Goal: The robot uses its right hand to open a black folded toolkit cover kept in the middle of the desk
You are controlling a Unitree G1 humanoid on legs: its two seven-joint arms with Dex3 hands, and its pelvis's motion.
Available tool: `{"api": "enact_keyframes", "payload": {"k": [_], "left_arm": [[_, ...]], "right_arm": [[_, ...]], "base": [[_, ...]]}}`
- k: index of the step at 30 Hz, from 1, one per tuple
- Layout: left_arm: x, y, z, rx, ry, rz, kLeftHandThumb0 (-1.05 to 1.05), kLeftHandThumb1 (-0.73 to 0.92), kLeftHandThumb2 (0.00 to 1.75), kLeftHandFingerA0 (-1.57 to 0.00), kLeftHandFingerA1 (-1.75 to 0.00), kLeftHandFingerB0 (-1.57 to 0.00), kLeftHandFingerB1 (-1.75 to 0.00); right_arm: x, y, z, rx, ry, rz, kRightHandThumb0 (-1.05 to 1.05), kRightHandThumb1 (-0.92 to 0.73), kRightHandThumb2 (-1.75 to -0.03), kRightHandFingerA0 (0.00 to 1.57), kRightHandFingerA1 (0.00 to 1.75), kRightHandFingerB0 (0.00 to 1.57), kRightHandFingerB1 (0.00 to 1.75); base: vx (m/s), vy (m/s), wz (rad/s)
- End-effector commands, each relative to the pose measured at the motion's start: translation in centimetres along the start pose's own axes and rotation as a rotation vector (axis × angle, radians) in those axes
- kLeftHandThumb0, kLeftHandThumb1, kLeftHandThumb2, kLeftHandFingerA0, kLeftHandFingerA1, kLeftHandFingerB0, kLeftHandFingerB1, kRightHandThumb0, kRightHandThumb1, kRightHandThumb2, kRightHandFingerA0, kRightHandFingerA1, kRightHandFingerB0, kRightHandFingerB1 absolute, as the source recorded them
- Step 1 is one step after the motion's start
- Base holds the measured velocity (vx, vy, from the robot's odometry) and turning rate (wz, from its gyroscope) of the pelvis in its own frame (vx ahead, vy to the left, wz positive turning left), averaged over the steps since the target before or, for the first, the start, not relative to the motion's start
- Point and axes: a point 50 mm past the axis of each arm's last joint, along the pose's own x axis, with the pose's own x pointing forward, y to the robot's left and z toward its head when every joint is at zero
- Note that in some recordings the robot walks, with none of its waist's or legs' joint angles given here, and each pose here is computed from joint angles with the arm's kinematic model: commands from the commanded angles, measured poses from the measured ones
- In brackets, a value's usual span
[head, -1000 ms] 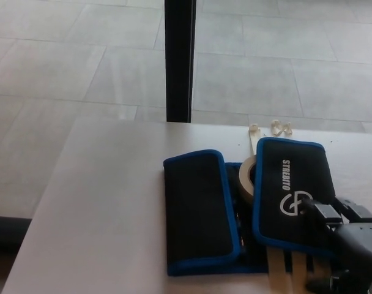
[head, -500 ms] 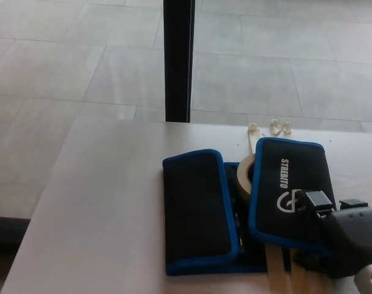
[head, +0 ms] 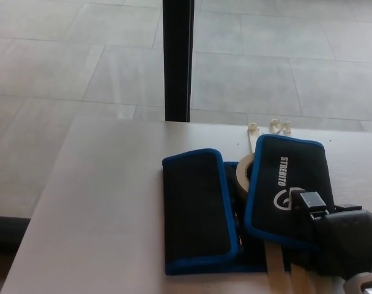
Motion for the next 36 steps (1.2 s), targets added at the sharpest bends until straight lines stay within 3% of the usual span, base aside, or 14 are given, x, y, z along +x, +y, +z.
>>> {"api": "enact_keyframes", "payload": {"k": [1,7,15,16,18,22,26,27,29,30,31,33,34,36], "left_arm": [[-0.1,1.0,0.6,-0.005,-0.009,0.015,-0.69,0.78,0.63,-0.52,-0.62,-0.42,-0.46],[0.0,1.0,0.8,-0.021,-0.013,0.021,-0.7,0.77,0.63,-0.53,-0.63,-0.43,-0.47],[0.0,0.8,0.8,-0.012,-0.014,0.014,-0.72,0.78,0.64,-0.52,-0.63,-0.4,-0.46],[0.0,0.8,0.8,-0.011,-0.014,0.014,-0.71,0.62,1.02,-0.48,-0.67,-0.35,-0.57],[0.0,0.8,0.8,-0.007,-0.018,0.006,-0.7,0.63,1.03,-0.48,-0.68,-0.34,-0.57],[0.0,0.8,0.7,-0.024,-0.01,0.016,-0.71,0.78,0.63,-0.53,-0.63,-0.42,-0.46],[0.0,0.8,0.7,-0.026,-0.012,0.013,-0.71,0.79,0.63,-0.52,-0.63,-0.41,-0.46],[0.0,0.8,0.8,-0.021,-0.015,0.014,-0.7,0.63,1.02,-0.49,-0.68,-0.35,-0.56],[0.0,0.8,0.8,-0.022,-0.017,0.015,-0.7,0.63,1.02,-0.49,-0.68,-0.36,-0.57],[0.0,0.8,0.8,-0.027,-0.023,0.01,-0.71,0.79,0.63,-0.52,-0.64,-0.41,-0.47],[0.0,0.9,0.8,-0.029,-0.023,0.013,-0.73,0.63,1.02,-0.49,-0.68,-0.36,-0.57],[0.0,1.0,0.8,-0.031,-0.023,0.013,-0.71,0.62,1.02,-0.48,-0.68,-0.33,-0.56],[0.0,0.9,0.9,-0.03,-0.024,0.01,-0.7,0.63,1.03,-0.48,-0.69,-0.35,-0.58],[0.0,0.9,0.8,-0.034,-0.018,0.017,-0.72,0.79,0.64,-0.53,-0.64,-0.41,-0.47]], "right_arm": [[-0.7,0.3,0.0,0.02,-0.062,-0.072,-0.33,-0.7,-0.73,0.96,1.75,0.56,0.5],[-0.2,-1.1,0.2,0.137,0.004,-0.295,-0.35,-0.7,-0.66,0.93,1.75,0.9,0.85],[-0.5,-2.2,-0.4,0.32,0.159,-0.523,-0.39,-0.83,-0.72,0.97,1.73,0.7,1.36],[-0.5,-2.2,-0.5,0.332,0.175,-0.526,-0.37,-0.77,-0.83,0.96,1.73,0.69,1.38],[-0.3,-2.9,-1.1,0.37,0.252,-0.594,-0.32,-0.7,-0.89,0.96,1.75,0.69,1.42],[0.2,-4.0,-2.1,0.459,0.354,-0.721,-0.33,-0.72,-0.9,0.91,1.75,0.69,1.49],[0.6,-4.7,-3.6,0.533,0.472,-0.798,-0.39,-0.7,-0.95,0.95,1.75,0.72,1.48],[0.7,-4.8,-3.9,0.574,0.518,-0.821,-0.38,-0.68,-0.96,0.99,1.75,0.76,1.46],[0.8,-5.0,-4.3,0.631,0.566,-0.836,-0.4,-0.65,-0.96,1.0,1.74,0.83,1.36],[0.9,-5.1,-4.6,0.634,0.608,-0.852,-0.4,-0.56,-1.0,1.22,1.59,0.92,1.26],[1.2,-5.4,-5.6,0.744,0.771,-0.912,-0.42,-0.51,-1.12,1.28,1.36,1.01,1.15],[1.4,-5.6,-6.0,0.804,0.831,-0.939,-0.4,-0.49,-1.12,1.29,1.36,1.01,1.14],[1.5,-5.7,-7.1,0.954,0.974,-0.97,-0.3,-0.5,-1.01,1.02,1.63,0.92,1.2],[1.5,-5.7,-8.0,1.056,1.082,-0.986,-0.31,-0.51,-1.05,1.22,1.3,0.89,0.99]], "base": [[0.0,0.0,0.0],[0.0,0.0,0.0],[0.0,0.0,0.0],[0.0,0.0,0.0],[0.0,0.0,0.0],[0.0,0.0,0.0],[0.0,0.0,0.0],[0.0,0.0,0.0],[0.0,0.0,0.0],[0.0,0.0,0.0],[0.0,0.0,0.0],[0.0,0.0,0.0],[0.0,0.0,0.0],[0.0,0.0,0.0]]}}
